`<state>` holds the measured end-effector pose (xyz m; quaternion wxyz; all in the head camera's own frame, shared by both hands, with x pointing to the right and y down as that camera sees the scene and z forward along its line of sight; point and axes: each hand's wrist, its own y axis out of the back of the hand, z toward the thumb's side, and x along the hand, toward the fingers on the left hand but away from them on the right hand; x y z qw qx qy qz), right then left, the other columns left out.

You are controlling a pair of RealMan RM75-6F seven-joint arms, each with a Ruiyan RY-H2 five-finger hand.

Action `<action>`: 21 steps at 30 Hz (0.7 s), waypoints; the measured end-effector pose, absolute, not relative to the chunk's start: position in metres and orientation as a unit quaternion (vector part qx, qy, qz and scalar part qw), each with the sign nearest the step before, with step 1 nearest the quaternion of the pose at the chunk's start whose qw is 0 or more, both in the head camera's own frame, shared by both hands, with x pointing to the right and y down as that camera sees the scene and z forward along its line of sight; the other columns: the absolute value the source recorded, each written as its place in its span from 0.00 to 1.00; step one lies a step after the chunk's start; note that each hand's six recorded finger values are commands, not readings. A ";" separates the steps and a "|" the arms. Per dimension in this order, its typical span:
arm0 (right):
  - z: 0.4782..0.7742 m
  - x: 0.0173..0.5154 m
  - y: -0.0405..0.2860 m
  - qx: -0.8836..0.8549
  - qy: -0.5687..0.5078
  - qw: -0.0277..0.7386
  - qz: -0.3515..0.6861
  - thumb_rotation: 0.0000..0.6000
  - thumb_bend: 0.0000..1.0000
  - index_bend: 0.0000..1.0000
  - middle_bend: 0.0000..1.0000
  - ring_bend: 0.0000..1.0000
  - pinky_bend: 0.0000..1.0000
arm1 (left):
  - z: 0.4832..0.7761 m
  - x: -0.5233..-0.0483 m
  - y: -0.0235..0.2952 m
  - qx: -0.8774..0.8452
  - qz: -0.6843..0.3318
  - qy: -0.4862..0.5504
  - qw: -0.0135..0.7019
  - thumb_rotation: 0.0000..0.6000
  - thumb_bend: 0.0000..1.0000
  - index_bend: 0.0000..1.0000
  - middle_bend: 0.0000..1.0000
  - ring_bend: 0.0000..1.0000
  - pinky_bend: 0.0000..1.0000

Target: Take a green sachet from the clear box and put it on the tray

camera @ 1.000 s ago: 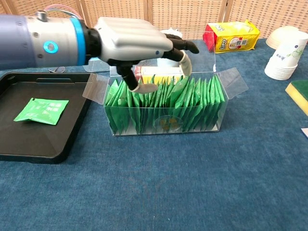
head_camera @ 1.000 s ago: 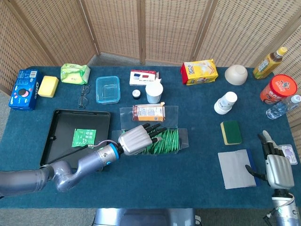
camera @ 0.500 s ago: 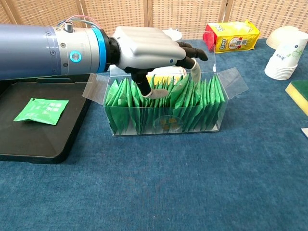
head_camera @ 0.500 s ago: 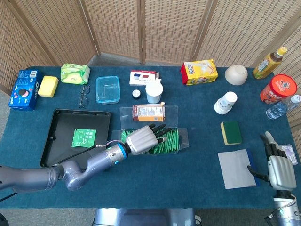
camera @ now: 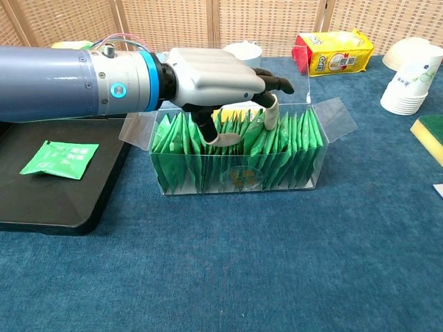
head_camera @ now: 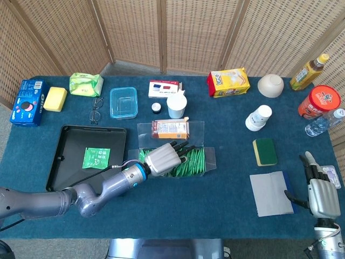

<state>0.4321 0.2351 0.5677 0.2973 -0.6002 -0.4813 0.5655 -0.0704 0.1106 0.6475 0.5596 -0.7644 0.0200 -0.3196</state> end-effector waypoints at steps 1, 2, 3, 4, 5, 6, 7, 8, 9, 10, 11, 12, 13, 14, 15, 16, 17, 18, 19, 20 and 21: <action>0.568 0.432 0.235 -0.600 -0.482 0.297 0.566 1.00 0.20 0.00 0.02 0.11 0.20 | 0.648 -0.070 0.110 -0.765 -0.320 0.020 0.559 1.00 0.41 0.30 0.00 0.00 0.21; 0.567 0.433 0.235 -0.599 -0.482 0.297 0.566 1.00 0.20 0.00 0.03 0.11 0.20 | 0.649 -0.069 0.110 -0.765 -0.320 0.021 0.559 1.00 0.41 0.30 0.00 0.00 0.21; 0.567 0.433 0.235 -0.599 -0.482 0.297 0.566 1.00 0.20 0.00 0.02 0.11 0.20 | 0.650 -0.068 0.110 -0.765 -0.320 0.021 0.558 1.00 0.41 0.31 0.00 0.00 0.21; 0.567 0.433 0.235 -0.599 -0.482 0.297 0.566 1.00 0.20 0.00 0.02 0.11 0.20 | 0.650 -0.068 0.110 -0.765 -0.320 0.022 0.558 1.00 0.41 0.32 0.00 0.00 0.21; 0.567 0.433 0.236 -0.599 -0.482 0.297 0.566 1.00 0.20 0.00 0.02 0.11 0.20 | 0.650 -0.067 0.110 -0.766 -0.319 0.023 0.557 1.00 0.41 0.33 0.00 0.00 0.21; 0.567 0.433 0.236 -0.598 -0.482 0.297 0.566 1.00 0.20 0.00 0.02 0.11 0.20 | 0.650 -0.067 0.110 -0.766 -0.319 0.024 0.557 1.00 0.41 0.34 0.00 0.00 0.21; 0.567 0.434 0.236 -0.598 -0.482 0.297 0.567 1.00 0.20 0.00 0.02 0.11 0.20 | 0.650 -0.066 0.110 -0.767 -0.318 0.025 0.557 1.00 0.41 0.35 0.01 0.00 0.21; 0.567 0.434 0.236 -0.598 -0.482 0.297 0.567 1.00 0.20 0.00 0.03 0.11 0.20 | 0.651 -0.066 0.110 -0.766 -0.317 0.026 0.559 1.00 0.41 0.37 0.02 0.00 0.21; 0.567 0.434 0.236 -0.598 -0.482 0.297 0.568 1.00 0.20 0.00 0.02 0.11 0.20 | 0.651 -0.066 0.110 -0.765 -0.317 0.026 0.560 1.00 0.41 0.38 0.03 0.00 0.21; 0.567 0.434 0.236 -0.598 -0.482 0.298 0.567 1.00 0.20 0.00 0.03 0.11 0.20 | 0.651 -0.065 0.110 -0.766 -0.316 0.027 0.560 1.00 0.41 0.40 0.04 0.00 0.21; 0.566 0.434 0.236 -0.598 -0.482 0.298 0.567 1.00 0.20 0.00 0.02 0.11 0.20 | 0.651 -0.064 0.110 -0.766 -0.314 0.030 0.560 1.00 0.40 0.42 0.06 0.00 0.21; 0.566 0.434 0.236 -0.597 -0.482 0.298 0.567 1.00 0.20 0.00 0.02 0.11 0.20 | 0.651 -0.063 0.110 -0.766 -0.312 0.033 0.560 1.00 0.40 0.44 0.08 0.00 0.21; 0.566 0.434 0.236 -0.597 -0.482 0.298 0.567 1.00 0.20 0.00 0.02 0.11 0.20 | 0.650 -0.063 0.110 -0.766 -0.311 0.035 0.561 1.00 0.40 0.45 0.09 0.00 0.21; 0.567 0.434 0.236 -0.597 -0.482 0.297 0.568 1.00 0.20 0.00 0.02 0.11 0.20 | 0.650 -0.062 0.109 -0.766 -0.309 0.038 0.562 1.00 0.40 0.46 0.09 0.00 0.21; 0.567 0.434 0.237 -0.597 -0.482 0.297 0.568 1.00 0.20 0.00 0.02 0.11 0.20 | 0.650 -0.062 0.109 -0.767 -0.308 0.039 0.562 1.00 0.40 0.46 0.09 0.00 0.21; 0.567 0.434 0.237 -0.597 -0.481 0.297 0.568 1.00 0.20 0.00 0.02 0.11 0.20 | 0.650 -0.062 0.109 -0.767 -0.307 0.040 0.562 1.00 0.40 0.47 0.09 0.00 0.21; 0.567 0.434 0.237 -0.597 -0.482 0.297 0.569 1.00 0.20 0.00 0.03 0.11 0.20 | 0.650 -0.062 0.109 -0.767 -0.307 0.042 0.562 1.00 0.40 0.47 0.10 0.00 0.21; 0.567 0.434 0.237 -0.597 -0.482 0.297 0.568 1.00 0.20 0.00 0.02 0.11 0.20 | 0.650 -0.062 0.108 -0.767 -0.306 0.043 0.563 1.00 0.40 0.48 0.10 0.01 0.21; 0.567 0.434 0.237 -0.597 -0.482 0.297 0.568 1.00 0.20 0.00 0.02 0.11 0.20 | 0.650 -0.062 0.108 -0.767 -0.305 0.044 0.563 1.00 0.40 0.48 0.10 0.01 0.21; 0.567 0.434 0.236 -0.597 -0.482 0.297 0.568 1.00 0.20 0.00 0.02 0.11 0.20 | 0.650 -0.062 0.108 -0.767 -0.304 0.047 0.563 1.00 0.40 0.49 0.11 0.02 0.21; 0.567 0.434 0.236 -0.597 -0.482 0.297 0.568 1.00 0.20 0.00 0.02 0.11 0.20 | 0.649 -0.062 0.107 -0.768 -0.303 0.049 0.563 1.00 0.40 0.50 0.12 0.02 0.21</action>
